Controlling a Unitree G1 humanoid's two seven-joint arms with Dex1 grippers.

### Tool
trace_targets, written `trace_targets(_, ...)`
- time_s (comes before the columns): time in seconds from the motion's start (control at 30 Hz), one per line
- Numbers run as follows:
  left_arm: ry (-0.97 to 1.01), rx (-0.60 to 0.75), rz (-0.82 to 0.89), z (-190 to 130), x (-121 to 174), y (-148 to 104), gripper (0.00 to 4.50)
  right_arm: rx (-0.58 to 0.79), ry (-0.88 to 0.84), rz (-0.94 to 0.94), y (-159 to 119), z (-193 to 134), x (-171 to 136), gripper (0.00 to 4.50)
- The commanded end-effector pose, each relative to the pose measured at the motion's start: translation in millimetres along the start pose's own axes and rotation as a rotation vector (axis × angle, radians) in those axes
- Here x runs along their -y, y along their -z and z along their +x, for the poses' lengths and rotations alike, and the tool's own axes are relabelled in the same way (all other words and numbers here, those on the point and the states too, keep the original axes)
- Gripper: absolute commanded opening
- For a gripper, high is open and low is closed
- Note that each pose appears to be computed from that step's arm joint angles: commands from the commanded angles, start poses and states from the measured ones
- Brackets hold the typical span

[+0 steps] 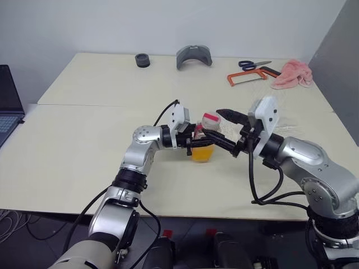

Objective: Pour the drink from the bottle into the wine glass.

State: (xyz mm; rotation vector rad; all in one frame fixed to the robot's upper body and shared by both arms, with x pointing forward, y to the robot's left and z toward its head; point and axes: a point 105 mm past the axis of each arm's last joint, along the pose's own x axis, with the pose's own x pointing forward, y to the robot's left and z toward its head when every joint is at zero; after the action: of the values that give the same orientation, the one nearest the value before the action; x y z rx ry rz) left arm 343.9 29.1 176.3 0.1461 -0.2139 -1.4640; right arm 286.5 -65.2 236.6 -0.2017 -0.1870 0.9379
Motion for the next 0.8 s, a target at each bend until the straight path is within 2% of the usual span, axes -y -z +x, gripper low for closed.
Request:
trace_targets(0.03, 0.013, 0.048, 0.051, 3, -3, -18, 1.60, 0.047, 0.015, -0.048, -13, 3, 2, 3.53)
trace_targets(0.8, 0.010, 0.043, 0.056, 2, -1, -16, 1.60, 0.024, 0.064, -0.032, -8, -7, 18, 3.53)
